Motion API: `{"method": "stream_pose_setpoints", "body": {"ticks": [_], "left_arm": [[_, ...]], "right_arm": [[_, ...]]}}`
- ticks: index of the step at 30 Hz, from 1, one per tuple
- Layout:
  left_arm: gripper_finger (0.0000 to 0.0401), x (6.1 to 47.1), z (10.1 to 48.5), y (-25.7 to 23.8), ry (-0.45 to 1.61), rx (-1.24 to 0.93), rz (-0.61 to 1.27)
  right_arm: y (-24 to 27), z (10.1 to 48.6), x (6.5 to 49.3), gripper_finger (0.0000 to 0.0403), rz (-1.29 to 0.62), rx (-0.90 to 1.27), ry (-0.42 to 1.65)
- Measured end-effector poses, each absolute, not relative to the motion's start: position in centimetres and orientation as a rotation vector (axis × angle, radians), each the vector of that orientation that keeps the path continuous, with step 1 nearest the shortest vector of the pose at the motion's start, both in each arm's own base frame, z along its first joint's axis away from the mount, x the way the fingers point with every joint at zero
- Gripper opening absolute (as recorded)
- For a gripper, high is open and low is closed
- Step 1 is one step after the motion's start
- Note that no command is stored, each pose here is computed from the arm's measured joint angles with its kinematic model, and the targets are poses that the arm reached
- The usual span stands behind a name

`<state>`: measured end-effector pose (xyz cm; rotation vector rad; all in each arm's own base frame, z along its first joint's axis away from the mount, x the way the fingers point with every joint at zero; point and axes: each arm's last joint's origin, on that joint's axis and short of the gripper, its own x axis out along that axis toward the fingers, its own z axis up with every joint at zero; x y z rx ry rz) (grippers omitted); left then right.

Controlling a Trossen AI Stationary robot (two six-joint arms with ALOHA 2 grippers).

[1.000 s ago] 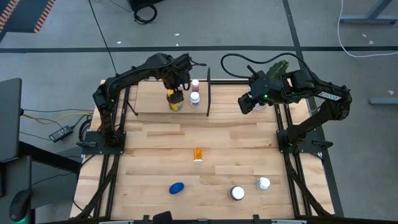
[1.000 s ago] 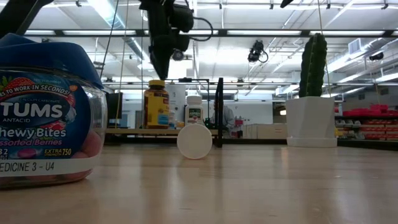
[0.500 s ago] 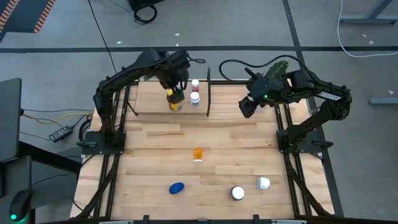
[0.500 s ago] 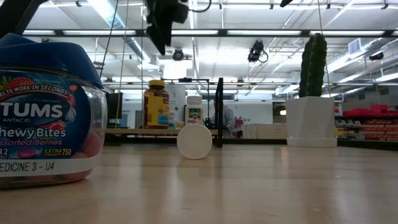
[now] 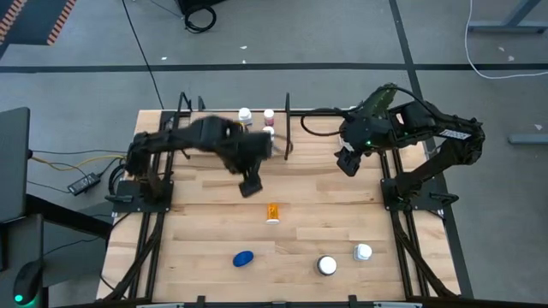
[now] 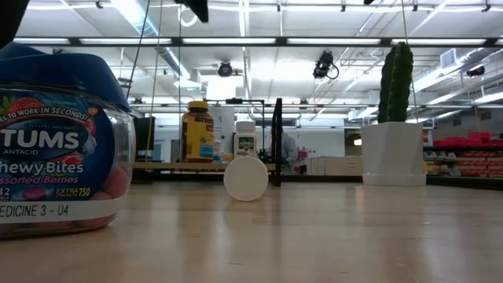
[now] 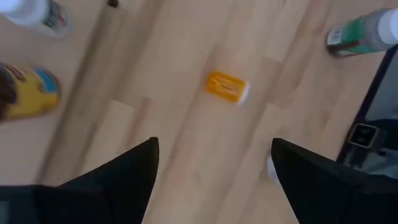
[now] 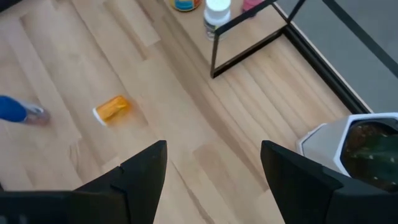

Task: Pick and place medicine bottles onto shelf by color
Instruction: Put the blue pill bottle on the shelf

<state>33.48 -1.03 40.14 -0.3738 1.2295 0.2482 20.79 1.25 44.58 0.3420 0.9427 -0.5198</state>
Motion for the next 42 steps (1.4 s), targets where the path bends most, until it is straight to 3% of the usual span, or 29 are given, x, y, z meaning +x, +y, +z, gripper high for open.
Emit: {"method": "stream_pose_setpoints", "body": {"ticks": [12,18,25,36,42], "left_arm": [[0.0313,32.7,39.0,-10.3,1.257,-0.477,0.302],[0.0313,32.3,34.9,-12.8,1.347,-0.57,0.495],[0.0313,33.0,32.0,-17.1,1.264,-0.655,0.345],[0.0314,31.2,26.8,-19.6,1.369,-0.506,0.308],[0.0314,31.7,26.4,-20.5,1.297,-0.58,0.268]], "right_arm": [[2.8,44.6,20.7,0.0266,-0.489,0.371,0.931],[3.9,44.6,20.5,0.0266,-0.507,0.412,0.902],[5.1,44.7,20.3,0.0266,-0.471,0.422,0.898],[7.2,44.7,19.6,0.0266,-0.425,0.423,0.886],[7.9,44.7,19.3,0.0266,-0.436,0.467,0.87]]}}
